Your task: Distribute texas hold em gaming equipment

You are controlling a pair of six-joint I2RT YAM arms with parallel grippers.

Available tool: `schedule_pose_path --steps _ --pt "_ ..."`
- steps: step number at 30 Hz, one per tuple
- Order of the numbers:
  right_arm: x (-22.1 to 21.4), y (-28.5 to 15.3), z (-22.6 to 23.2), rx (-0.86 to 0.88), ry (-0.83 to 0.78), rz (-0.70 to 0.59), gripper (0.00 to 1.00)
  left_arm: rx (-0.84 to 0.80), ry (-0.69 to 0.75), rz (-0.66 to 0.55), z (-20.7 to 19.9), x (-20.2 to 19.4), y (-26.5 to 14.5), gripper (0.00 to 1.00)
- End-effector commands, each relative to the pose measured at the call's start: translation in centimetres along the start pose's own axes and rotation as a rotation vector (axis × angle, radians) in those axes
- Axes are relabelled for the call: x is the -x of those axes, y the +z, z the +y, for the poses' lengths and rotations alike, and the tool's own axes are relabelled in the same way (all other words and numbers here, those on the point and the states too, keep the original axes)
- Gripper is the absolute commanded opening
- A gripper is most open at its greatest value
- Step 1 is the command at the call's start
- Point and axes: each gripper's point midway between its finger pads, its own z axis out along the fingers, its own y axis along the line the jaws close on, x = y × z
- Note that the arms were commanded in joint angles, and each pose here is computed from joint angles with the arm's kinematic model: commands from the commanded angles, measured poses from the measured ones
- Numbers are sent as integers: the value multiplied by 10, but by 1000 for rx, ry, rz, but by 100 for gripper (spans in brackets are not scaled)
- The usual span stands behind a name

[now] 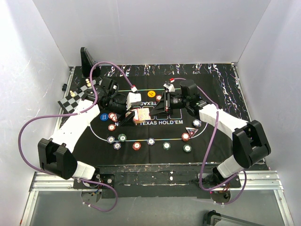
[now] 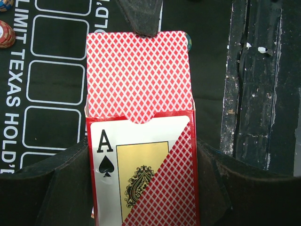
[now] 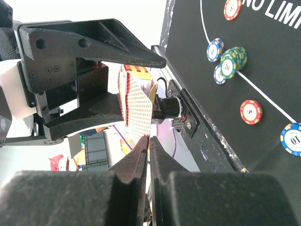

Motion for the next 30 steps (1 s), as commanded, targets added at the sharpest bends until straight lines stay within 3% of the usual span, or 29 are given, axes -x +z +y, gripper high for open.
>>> schedule_pose_path --steps 1,3,5,8,12,23,30 --pt "0 -12 11 24 -38 -15 8 0 60 -55 -10 15 -8 0" --pt "-1 -13 13 29 -41 -14 11 -3 60 -50 -11 13 -8 0" --pt "-2 -15 15 30 -54 -17 35 -1 60 -48 -11 13 -8 0" --pt "0 -15 17 28 -58 -30 55 -4 59 -43 -11 11 -8 0" --pt "1 -9 26 43 -75 -21 65 -4 60 -48 -10 13 -8 0" --pt "0 31 21 21 -58 58 67 4 60 -50 -7 17 -9 0" --pt "-2 30 17 28 -35 63 48 11 64 -68 -5 24 -11 0"
